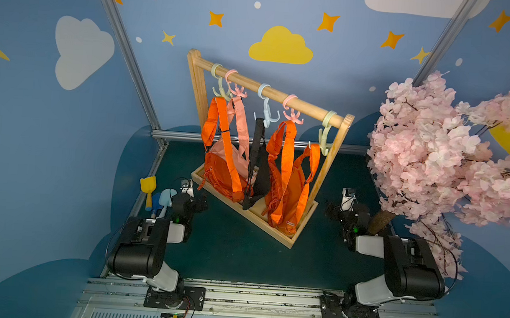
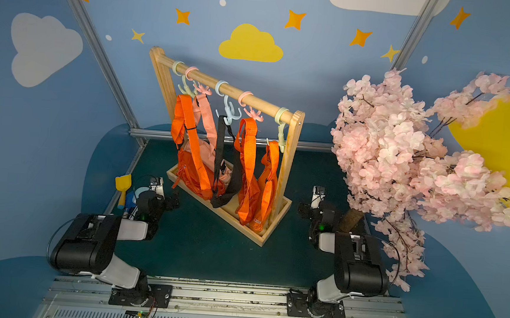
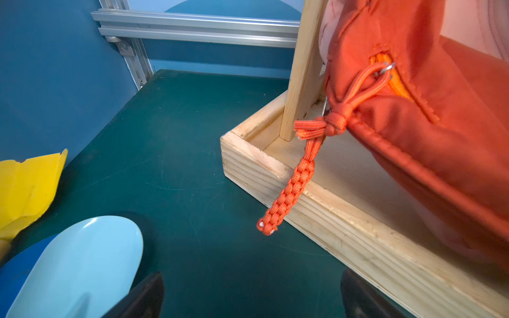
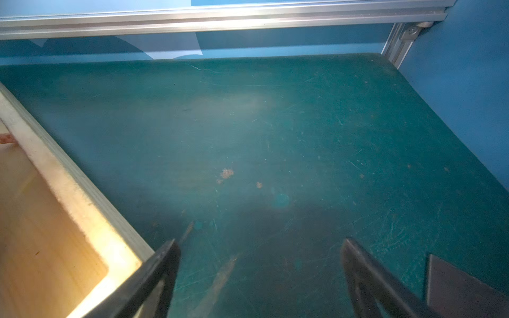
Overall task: Take the bag off the hook
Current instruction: Adjust the clothesline at the center of the board.
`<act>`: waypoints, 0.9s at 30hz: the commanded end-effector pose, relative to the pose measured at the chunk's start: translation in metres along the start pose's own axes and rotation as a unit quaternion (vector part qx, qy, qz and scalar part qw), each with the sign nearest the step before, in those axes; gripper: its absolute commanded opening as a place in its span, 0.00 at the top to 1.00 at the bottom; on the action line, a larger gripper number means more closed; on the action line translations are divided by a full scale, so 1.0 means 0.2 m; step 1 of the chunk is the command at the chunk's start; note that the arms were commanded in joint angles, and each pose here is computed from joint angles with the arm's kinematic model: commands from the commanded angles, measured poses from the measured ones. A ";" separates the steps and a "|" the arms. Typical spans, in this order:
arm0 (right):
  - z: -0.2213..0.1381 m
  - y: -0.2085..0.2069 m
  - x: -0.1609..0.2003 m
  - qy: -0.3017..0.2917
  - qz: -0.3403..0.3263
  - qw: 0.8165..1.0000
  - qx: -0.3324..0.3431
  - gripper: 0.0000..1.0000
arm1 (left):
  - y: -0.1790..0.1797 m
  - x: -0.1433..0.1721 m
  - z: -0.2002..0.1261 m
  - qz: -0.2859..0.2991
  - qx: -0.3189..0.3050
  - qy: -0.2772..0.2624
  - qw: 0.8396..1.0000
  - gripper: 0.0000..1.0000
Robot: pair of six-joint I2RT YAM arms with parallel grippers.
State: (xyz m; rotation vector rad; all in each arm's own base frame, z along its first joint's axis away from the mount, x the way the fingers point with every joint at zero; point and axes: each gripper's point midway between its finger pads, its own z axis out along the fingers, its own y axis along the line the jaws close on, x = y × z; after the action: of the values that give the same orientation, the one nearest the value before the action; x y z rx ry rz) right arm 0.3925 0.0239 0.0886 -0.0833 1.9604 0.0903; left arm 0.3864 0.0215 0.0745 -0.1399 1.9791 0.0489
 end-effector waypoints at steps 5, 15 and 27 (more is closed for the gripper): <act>0.01 0.00 -0.02 -0.006 -0.004 1.000 0.002 0.09 | 0.00 -0.04 0.00 -0.006 0.007 -0.010 1.000 0.00; 0.00 -0.01 -0.02 -0.008 0.006 1.000 -0.008 0.09 | -0.01 -0.05 0.00 -0.006 0.008 -0.011 1.000 0.00; 0.00 -0.01 -0.02 -0.009 0.009 1.000 -0.014 0.09 | -0.01 -0.05 0.00 -0.005 0.007 -0.011 1.000 0.00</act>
State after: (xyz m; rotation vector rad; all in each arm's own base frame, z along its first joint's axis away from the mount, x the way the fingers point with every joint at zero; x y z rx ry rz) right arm 0.3924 0.0210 0.0892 -0.0838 1.9575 0.1154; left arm 0.3864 0.0227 0.0744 -0.1445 1.9790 0.0429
